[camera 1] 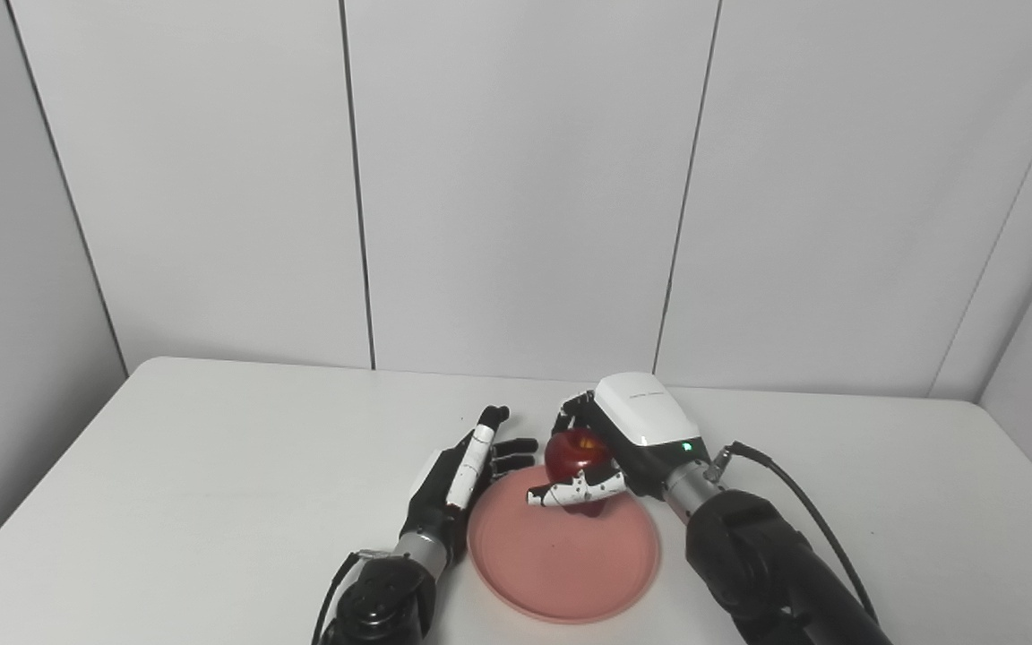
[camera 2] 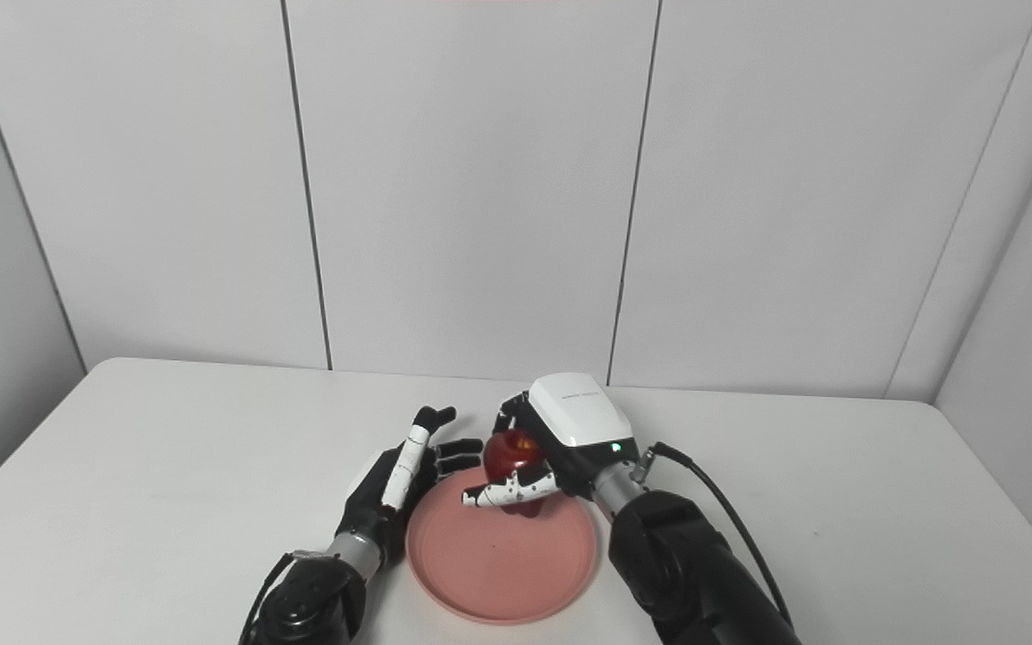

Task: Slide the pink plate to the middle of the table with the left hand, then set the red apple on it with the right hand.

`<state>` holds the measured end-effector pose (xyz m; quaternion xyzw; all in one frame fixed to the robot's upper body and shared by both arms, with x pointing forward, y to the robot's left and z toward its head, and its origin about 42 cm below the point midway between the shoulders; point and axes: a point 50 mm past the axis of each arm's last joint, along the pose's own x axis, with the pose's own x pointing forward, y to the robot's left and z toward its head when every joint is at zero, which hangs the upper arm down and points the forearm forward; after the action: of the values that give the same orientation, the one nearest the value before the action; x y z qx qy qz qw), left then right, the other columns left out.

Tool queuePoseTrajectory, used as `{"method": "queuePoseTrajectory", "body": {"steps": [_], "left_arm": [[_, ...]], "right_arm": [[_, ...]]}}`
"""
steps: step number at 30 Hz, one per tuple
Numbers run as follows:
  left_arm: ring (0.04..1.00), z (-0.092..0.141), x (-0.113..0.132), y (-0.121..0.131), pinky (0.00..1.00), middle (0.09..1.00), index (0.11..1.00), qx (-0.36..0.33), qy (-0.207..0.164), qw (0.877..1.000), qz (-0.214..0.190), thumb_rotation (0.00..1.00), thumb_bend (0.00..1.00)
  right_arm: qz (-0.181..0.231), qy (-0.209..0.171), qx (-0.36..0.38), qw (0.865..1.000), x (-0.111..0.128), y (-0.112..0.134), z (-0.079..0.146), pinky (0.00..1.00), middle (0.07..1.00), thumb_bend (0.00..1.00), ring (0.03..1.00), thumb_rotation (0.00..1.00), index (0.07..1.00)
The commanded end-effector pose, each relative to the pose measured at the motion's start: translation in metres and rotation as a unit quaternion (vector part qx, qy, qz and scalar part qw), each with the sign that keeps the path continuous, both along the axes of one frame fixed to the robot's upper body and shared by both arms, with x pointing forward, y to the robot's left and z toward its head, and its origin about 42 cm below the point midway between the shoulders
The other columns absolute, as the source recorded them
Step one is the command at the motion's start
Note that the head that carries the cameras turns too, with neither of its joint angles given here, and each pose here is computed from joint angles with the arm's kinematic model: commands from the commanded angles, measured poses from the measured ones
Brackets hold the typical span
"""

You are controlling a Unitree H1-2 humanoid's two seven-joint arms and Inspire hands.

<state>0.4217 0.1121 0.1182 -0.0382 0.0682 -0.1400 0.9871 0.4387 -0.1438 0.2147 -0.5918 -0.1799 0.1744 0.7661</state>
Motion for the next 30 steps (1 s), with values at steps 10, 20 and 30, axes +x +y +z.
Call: {"method": "queuePoseTrajectory", "body": {"steps": [10, 20, 30], "left_arm": [[0.756, 0.007, 0.007, -0.004, 0.80, 0.735, 0.902, 0.005, -0.005, 1.000, -0.001, 0.94, 0.87], [0.755, 0.009, 0.008, -0.005, 0.79, 0.765, 0.898, -0.006, -0.004, 1.000, 0.003, 1.00, 0.86], [0.743, 0.010, 0.008, -0.005, 0.77, 0.763, 0.881, -0.009, 0.000, 1.000, 0.007, 1.00, 0.86]], "right_arm": [[0.033, -0.041, -0.006, 0.999, 0.008, 0.009, 0.026, 0.23, 0.396, 0.56, 0.305, 0.48, 0.555], [0.042, -0.032, -0.004, 0.999, 0.007, 0.014, 0.019, 0.17, 0.327, 0.56, 0.242, 0.43, 0.504], [0.053, -0.029, -0.003, 0.998, 0.002, 0.017, 0.006, 0.14, 0.276, 0.57, 0.200, 0.40, 0.394]]}}
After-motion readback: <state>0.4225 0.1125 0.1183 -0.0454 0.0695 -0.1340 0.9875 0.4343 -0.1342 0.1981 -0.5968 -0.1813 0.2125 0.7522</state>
